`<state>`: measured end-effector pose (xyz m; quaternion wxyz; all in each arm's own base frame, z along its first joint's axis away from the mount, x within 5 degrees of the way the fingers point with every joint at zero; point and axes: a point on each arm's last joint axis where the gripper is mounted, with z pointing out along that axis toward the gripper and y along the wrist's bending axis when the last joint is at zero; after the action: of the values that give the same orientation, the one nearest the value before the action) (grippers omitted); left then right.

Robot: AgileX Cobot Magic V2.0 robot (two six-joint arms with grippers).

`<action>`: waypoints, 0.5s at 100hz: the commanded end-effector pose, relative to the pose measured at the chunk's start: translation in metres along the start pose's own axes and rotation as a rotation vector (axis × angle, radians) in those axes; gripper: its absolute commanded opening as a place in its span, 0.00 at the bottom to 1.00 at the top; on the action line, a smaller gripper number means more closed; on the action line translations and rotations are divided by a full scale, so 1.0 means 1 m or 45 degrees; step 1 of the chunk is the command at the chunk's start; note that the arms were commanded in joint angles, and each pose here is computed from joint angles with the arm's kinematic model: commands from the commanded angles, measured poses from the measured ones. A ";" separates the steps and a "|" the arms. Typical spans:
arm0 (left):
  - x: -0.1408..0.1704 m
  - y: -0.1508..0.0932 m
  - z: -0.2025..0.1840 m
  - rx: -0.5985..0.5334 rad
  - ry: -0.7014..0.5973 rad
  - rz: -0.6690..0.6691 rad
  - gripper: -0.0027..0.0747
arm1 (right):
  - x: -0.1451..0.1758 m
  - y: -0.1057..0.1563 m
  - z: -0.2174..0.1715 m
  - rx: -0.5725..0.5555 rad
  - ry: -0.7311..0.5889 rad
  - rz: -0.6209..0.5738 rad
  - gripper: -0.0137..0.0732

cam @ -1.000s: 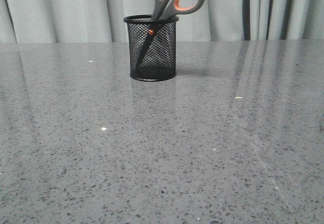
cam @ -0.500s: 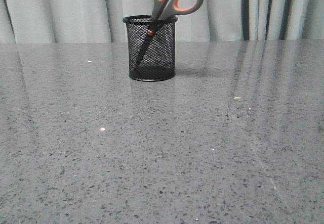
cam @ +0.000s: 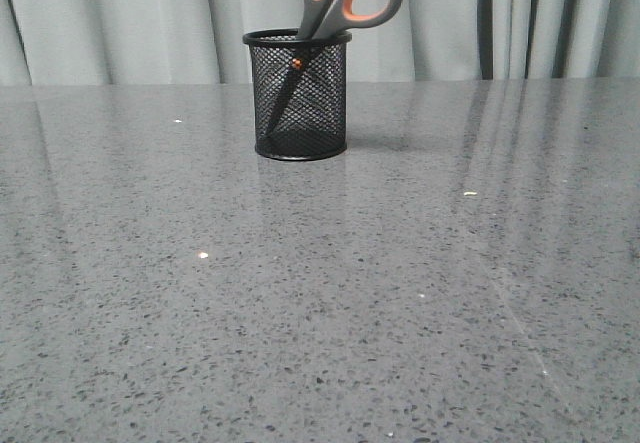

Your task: Put scissors into bucket

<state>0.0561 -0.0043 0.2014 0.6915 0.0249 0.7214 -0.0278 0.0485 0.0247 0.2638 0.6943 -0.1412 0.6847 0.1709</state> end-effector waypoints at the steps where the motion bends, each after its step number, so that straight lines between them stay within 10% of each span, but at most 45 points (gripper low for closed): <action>1: 0.004 0.000 0.000 -0.005 -0.094 -0.022 0.01 | -0.015 -0.001 -0.001 0.017 -0.119 0.006 0.11; 50: 0.004 0.000 0.000 -0.005 -0.094 -0.022 0.01 | 0.012 -0.013 0.005 0.224 -0.112 -0.020 0.11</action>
<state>0.0561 -0.0043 0.2014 0.6915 0.0249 0.7214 -0.0278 0.0554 0.0206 0.2453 0.6991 -0.1137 0.6933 0.1329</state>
